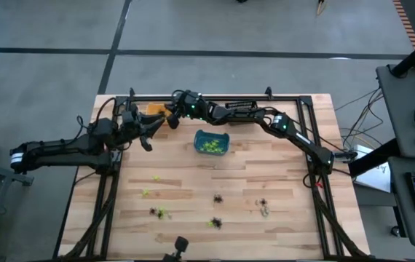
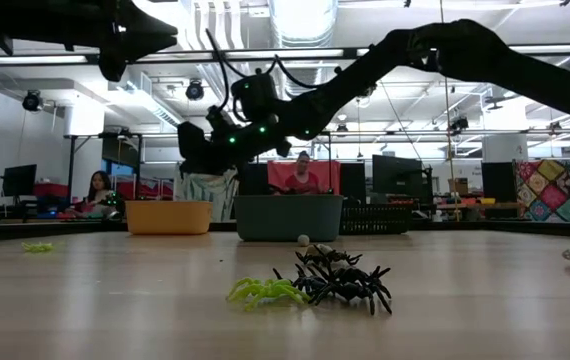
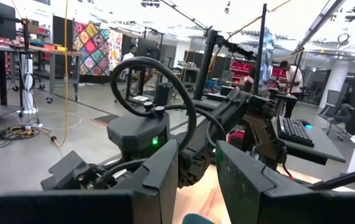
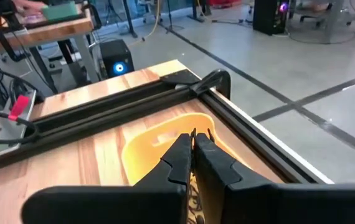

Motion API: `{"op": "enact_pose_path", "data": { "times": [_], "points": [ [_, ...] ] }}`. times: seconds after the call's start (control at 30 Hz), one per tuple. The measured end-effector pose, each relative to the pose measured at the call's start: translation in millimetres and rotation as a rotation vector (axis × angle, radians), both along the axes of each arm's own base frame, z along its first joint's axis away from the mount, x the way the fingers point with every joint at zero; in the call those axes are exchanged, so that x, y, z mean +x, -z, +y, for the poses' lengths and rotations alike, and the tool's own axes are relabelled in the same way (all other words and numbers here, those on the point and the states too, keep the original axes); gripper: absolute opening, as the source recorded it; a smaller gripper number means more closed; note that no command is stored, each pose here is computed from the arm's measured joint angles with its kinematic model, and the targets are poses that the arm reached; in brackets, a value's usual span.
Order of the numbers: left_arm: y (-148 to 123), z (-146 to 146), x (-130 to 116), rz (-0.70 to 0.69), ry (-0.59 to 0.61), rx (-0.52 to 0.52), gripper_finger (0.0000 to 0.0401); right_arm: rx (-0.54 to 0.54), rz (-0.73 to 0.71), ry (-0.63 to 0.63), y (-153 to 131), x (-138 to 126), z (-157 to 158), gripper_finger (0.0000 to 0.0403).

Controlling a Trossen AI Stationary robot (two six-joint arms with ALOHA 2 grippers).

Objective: Sort Halloween decoration
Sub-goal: Put the black spider toy into the yellow bin, then put the white skull toy into the black bin

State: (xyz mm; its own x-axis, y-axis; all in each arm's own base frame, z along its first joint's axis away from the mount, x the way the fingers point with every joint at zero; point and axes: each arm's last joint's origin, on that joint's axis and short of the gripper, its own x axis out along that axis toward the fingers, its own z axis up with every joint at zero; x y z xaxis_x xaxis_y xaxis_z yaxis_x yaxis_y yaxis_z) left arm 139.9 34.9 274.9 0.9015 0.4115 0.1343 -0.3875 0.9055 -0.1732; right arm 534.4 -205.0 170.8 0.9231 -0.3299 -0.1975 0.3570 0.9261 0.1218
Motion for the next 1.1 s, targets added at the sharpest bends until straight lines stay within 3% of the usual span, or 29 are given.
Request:
{"op": "enact_pose_path", "data": {
  "times": [0.13, 0.43, 0.63, 0.8, 0.97, 1.1],
  "points": [
    [0.4, 0.1, 0.5, 0.003, 0.0, -0.001, 0.0091, 0.015, 0.029, -0.002, 3.2, -0.6, 0.5, 0.0023],
    [1.1, 0.3, 1.4, 0.007, 0.0, -0.006, 0.0091, 0.046, 0.039, -0.005, 3.8, -1.1, 0.9, 0.0098],
    [3.5, 0.8, 3.5, 0.027, 0.001, -0.013, 0.0091, 0.103, 0.089, -0.079, -15.7, -7.4, 5.7, 0.0124],
    [7.8, 0.8, 3.9, 0.06, 0.004, -0.048, 0.0091, 0.188, 0.329, -0.18, -62.7, -38.4, 20.9, 0.0117],
    [13.6, 0.9, 4.1, 0.109, 0.004, -0.08, 0.0091, 0.168, 0.57, -0.266, -113.4, -84.3, 53.6, 0.0099],
    [17.6, 0.8, 5.2, 0.138, 0.014, -0.111, 0.0091, 0.135, 0.642, -0.35, -130.0, -116.2, 91.0, 0.0085]
  ]
}}
